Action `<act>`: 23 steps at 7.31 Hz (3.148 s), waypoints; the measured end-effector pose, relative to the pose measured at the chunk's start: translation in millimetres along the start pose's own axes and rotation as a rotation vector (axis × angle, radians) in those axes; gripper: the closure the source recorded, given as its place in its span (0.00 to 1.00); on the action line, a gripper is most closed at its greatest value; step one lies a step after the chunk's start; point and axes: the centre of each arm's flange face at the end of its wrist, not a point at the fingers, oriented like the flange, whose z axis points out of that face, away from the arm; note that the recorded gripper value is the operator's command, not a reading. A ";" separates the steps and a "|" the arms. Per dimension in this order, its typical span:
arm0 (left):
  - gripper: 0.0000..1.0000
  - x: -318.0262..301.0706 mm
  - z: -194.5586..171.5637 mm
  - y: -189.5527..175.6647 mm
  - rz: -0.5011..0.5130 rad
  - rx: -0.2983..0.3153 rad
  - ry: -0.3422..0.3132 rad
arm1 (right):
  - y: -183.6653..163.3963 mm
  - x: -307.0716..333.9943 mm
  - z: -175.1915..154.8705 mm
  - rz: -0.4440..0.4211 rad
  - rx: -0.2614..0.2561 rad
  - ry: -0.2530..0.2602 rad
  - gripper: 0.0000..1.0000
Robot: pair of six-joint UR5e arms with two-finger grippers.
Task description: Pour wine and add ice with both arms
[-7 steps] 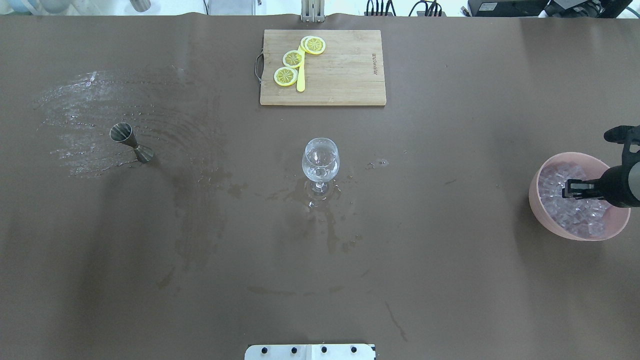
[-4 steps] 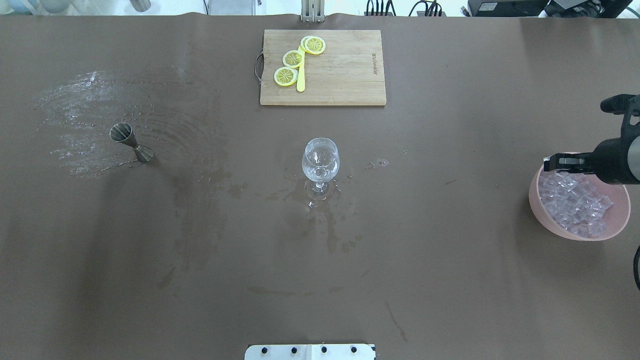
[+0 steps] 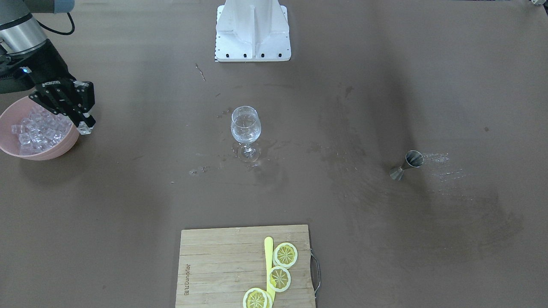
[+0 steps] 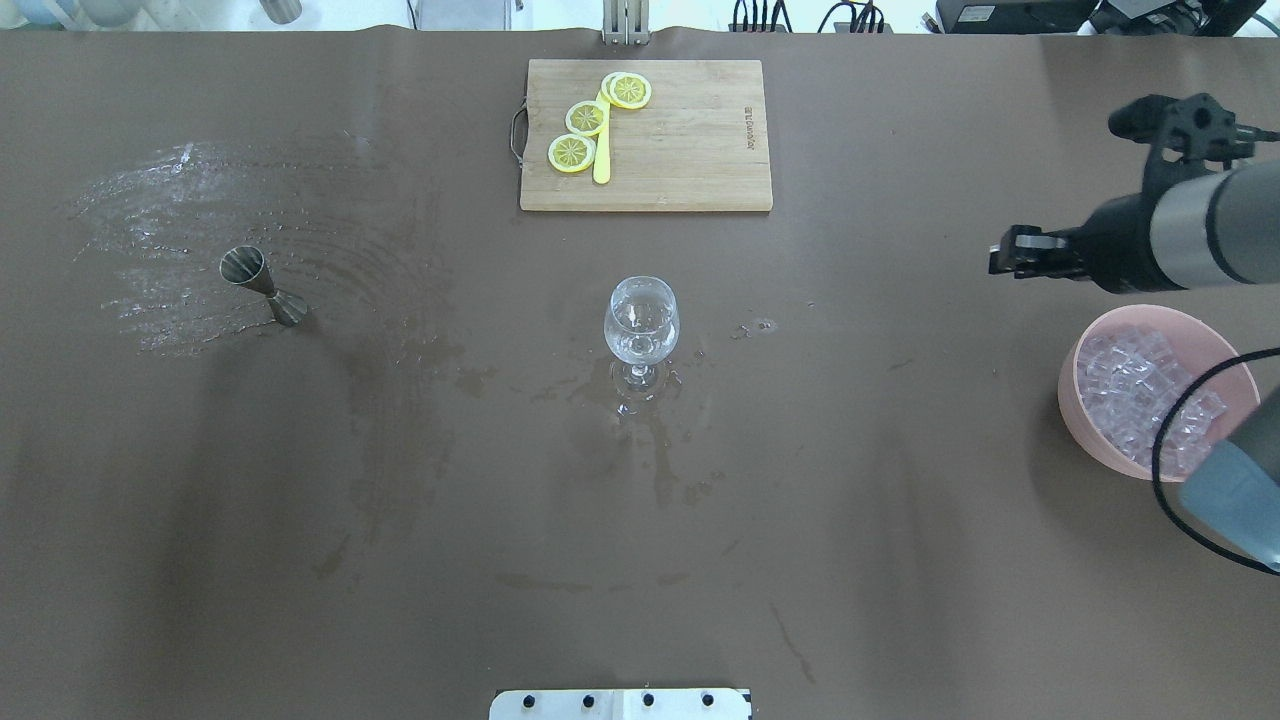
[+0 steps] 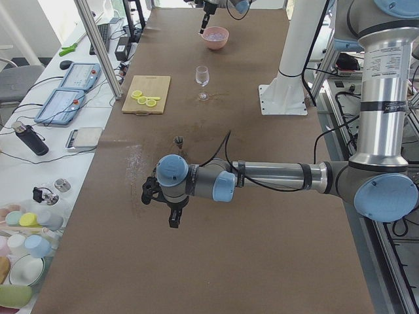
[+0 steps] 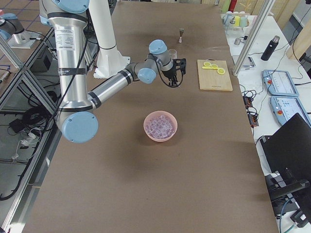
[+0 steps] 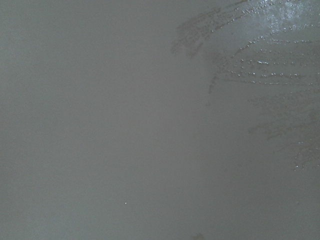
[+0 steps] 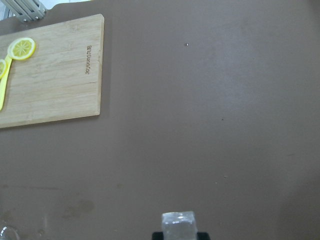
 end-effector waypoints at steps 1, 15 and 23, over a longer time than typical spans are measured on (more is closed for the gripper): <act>0.02 0.0 0.1 0.0 0.000 0.000 0.000 | -5.4 -54.1 -1.1 0.039 -0.020 0.032 1.00; 0.02 -12.4 9.3 16.2 -0.025 -0.021 0.000 | 81.4 -327.9 45.6 0.098 -0.050 0.158 1.00; 0.02 -12.9 10.0 22.0 -0.028 -0.024 0.008 | 82.3 -328.5 48.0 0.099 -0.058 0.164 0.00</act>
